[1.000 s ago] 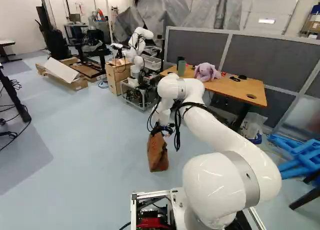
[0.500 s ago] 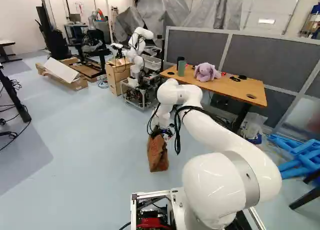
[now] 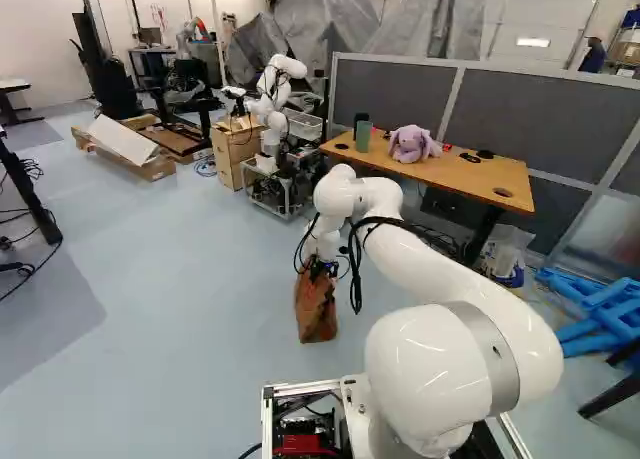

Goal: Pick up the bag on the ground and place it on the table

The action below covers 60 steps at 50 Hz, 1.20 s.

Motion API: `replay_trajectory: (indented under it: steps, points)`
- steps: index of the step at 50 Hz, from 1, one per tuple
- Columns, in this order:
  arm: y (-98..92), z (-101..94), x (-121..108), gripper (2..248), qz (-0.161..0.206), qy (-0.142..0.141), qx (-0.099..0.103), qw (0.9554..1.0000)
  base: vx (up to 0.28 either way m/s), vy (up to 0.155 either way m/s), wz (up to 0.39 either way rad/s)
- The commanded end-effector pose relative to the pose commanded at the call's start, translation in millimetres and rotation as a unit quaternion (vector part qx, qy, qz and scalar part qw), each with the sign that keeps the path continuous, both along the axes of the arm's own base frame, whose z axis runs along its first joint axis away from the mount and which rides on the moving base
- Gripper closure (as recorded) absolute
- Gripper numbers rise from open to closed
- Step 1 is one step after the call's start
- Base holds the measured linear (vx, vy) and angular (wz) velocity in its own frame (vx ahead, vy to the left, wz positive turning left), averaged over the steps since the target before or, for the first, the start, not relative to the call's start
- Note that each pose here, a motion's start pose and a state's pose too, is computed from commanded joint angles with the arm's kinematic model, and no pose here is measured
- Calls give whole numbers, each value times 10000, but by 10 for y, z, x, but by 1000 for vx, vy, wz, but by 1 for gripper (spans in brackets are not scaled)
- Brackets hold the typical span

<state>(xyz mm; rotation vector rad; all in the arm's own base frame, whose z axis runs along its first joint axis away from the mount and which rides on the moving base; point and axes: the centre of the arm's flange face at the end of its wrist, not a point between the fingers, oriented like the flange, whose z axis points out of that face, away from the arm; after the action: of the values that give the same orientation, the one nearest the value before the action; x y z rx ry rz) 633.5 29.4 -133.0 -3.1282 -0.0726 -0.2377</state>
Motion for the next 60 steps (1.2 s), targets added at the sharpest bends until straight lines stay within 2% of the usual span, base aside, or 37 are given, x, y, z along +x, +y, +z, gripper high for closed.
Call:
replay_trajectory:
  steps: [4, 5, 9, 10, 14, 15, 60]
  points:
    - [0, 0, 0, 123, 0, 0, 0, 10000, 0, 0, 0]
    - [0, 0, 0, 161, 0, 0, 0, 10000, 0, 0, 0]
    - [0, 0, 0, 161, 0, 0, 0, 10000, 0, 0, 0]
    - [0, 0, 0, 199, 0, 0, 0, 10000, 0, 0, 0]
    - [0, 25, 1, 199, 0, 0, 0, 10000, 0, 0, 0]
    - [0, 35, 1, 229, 0, 0, 0, 10000, 0, 0, 0]
    - [0, 699, 7, 229, 0, -34, 2, 10000, 0, 0, 0]
